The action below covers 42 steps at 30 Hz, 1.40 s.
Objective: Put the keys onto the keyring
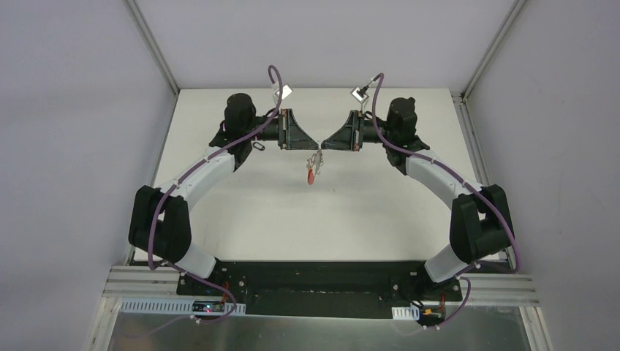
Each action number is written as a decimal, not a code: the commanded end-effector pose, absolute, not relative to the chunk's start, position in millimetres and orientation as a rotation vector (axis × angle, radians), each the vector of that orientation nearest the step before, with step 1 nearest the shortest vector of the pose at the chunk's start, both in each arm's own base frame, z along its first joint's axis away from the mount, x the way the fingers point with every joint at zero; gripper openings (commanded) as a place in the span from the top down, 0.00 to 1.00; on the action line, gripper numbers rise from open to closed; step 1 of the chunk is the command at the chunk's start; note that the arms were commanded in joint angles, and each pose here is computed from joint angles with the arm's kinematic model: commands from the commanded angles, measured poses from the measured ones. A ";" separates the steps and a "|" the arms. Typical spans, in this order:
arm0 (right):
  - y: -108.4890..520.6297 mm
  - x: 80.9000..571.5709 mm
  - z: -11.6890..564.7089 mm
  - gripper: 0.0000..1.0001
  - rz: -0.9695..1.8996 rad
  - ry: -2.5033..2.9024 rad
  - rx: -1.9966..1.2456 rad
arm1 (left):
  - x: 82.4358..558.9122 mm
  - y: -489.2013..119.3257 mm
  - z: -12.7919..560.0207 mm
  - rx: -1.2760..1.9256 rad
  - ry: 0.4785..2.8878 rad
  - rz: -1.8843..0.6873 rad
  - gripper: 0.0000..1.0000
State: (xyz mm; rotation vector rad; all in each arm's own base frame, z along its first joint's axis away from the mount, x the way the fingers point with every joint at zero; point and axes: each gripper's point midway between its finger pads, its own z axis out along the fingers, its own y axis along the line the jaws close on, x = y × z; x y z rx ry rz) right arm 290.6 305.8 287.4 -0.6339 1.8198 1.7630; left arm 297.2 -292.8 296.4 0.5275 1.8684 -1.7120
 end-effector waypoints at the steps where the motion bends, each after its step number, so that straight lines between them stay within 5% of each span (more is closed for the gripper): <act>1: 304.4 292.1 300.9 1.00 1.748 1.741 -0.673 | 291.7 -297.7 305.0 0.606 1.816 -1.715 0.83; 20: 305.5 291.5 292.3 0.98 1.746 1.741 -0.688 | 290.3 -300.7 308.7 0.631 1.804 -1.718 1.00; 22: 304.7 291.3 293.1 0.95 1.729 1.738 -0.704 | 288.6 -299.2 306.0 0.649 1.816 -1.694 1.00; 26: 301.6 293.0 287.9 0.69 1.648 1.765 -0.747 | 284.4 -288.7 288.8 0.720 1.888 -1.532 1.00; 32: 294.2 293.7 281.5 0.44 1.505 1.806 -0.791 | 282.6 -266.6 271.5 0.845 1.907 -1.242 1.00; 42: 289.2 301.9 272.9 0.37 1.331 1.822 -0.813 | 281.8 -242.2 256.0 0.899 1.906 -1.000 1.00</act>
